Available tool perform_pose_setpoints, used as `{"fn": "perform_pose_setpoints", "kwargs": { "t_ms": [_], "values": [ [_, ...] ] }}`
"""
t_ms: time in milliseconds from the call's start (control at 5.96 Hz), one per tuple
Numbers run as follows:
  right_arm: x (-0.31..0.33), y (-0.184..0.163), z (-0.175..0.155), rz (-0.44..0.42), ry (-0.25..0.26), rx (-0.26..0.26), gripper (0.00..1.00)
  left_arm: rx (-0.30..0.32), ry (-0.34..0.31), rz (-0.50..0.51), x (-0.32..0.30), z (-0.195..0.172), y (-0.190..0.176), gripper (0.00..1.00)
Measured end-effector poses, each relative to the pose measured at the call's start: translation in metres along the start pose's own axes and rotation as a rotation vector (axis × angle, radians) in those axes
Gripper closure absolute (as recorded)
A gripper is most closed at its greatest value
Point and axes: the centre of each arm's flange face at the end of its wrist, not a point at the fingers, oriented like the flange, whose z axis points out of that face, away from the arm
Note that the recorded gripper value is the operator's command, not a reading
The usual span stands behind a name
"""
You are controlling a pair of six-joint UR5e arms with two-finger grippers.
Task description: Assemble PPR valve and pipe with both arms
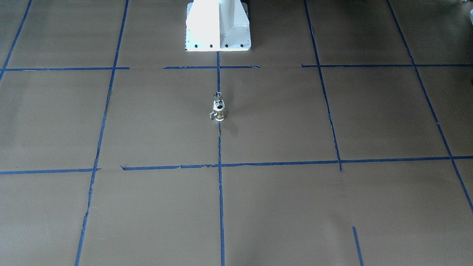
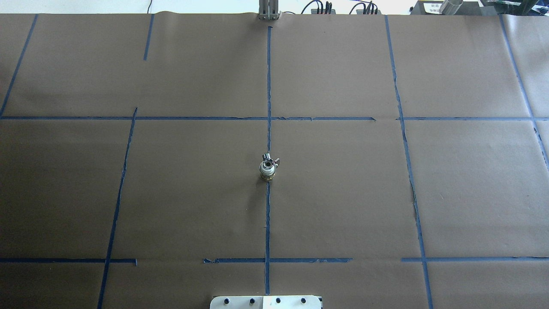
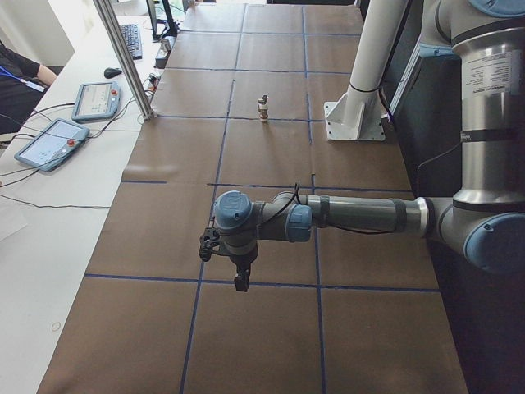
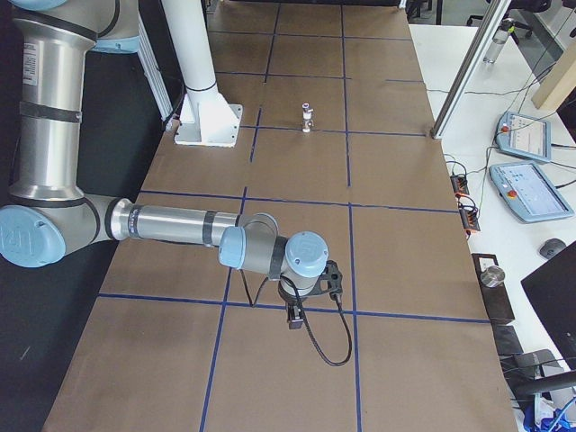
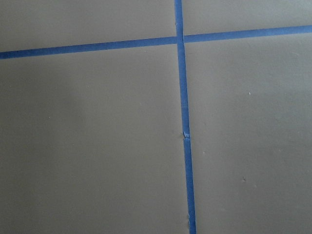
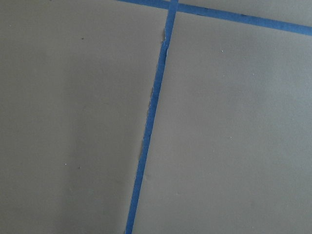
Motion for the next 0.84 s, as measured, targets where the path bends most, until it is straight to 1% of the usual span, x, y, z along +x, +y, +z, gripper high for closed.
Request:
{"fn": "perform_pose_setpoints", "kwargs": {
  "t_ms": [839],
  "values": [
    [0.0002,0.0000,0.0003,0.001,-0.002,0.000,0.00,-0.006,0.001,0.013,0.0057,0.0030,-0.0017,0.00]
  ]
}}
